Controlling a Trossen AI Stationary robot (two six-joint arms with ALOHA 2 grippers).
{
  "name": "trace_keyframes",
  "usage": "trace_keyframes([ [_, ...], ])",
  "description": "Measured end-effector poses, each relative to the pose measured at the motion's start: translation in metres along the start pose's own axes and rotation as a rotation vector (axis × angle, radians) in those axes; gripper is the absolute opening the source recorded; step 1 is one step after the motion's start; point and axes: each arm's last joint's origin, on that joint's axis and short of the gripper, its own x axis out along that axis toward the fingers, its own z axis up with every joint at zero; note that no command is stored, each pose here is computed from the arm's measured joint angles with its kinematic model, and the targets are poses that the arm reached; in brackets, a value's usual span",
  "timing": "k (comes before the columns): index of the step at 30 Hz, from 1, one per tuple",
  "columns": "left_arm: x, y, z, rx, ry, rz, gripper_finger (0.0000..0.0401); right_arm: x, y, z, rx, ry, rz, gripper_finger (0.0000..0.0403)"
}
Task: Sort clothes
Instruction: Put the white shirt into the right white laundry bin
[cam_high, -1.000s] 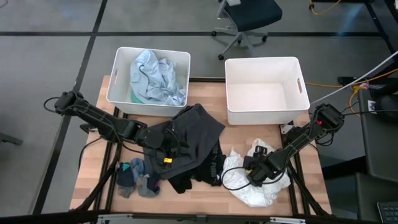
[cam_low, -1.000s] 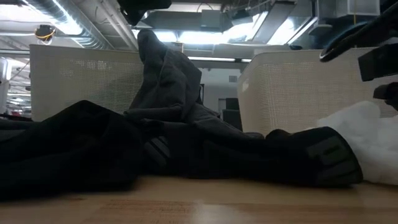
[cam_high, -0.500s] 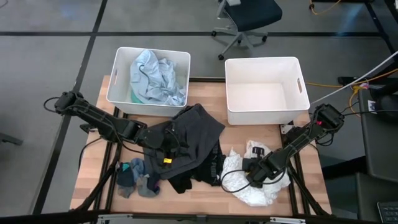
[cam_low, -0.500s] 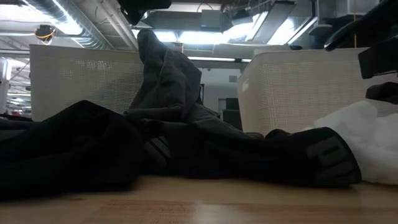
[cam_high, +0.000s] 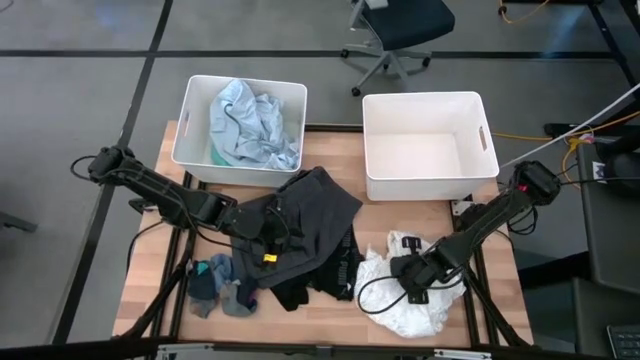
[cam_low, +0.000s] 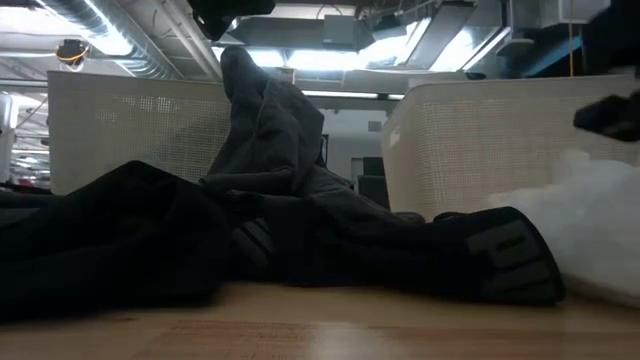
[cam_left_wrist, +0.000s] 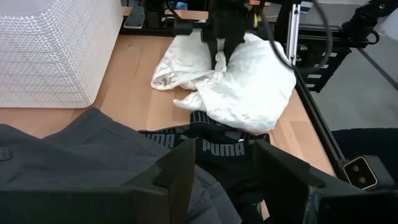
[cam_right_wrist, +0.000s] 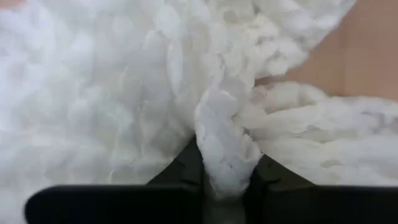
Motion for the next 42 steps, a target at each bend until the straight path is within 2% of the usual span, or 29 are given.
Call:
trace_keyframes([
  [11, 0.0, 0.0, 0.0, -0.007, 0.001, 0.0, 0.0155, -0.052, -0.011, 0.001, 0.011, -0.233, 0.054, 0.0053],
  [27, 0.0, 0.0, 0.0, -0.022, 0.001, 0.0, 0.0155, -0.135, -0.042, -0.008, 0.068, -0.757, 0.021, 0.0052],
  [35, 0.0, 0.0, 0.0, -0.021, 0.001, 0.0, 0.0155, -0.173, -0.05, -0.006, -0.002, -1.071, -0.076, 0.0052],
  [42, 0.0, 0.0, 0.0, -0.022, 0.001, 0.0, 0.0155, -0.205, -0.054, 0.001, -0.055, -1.312, -0.278, 0.0054],
])
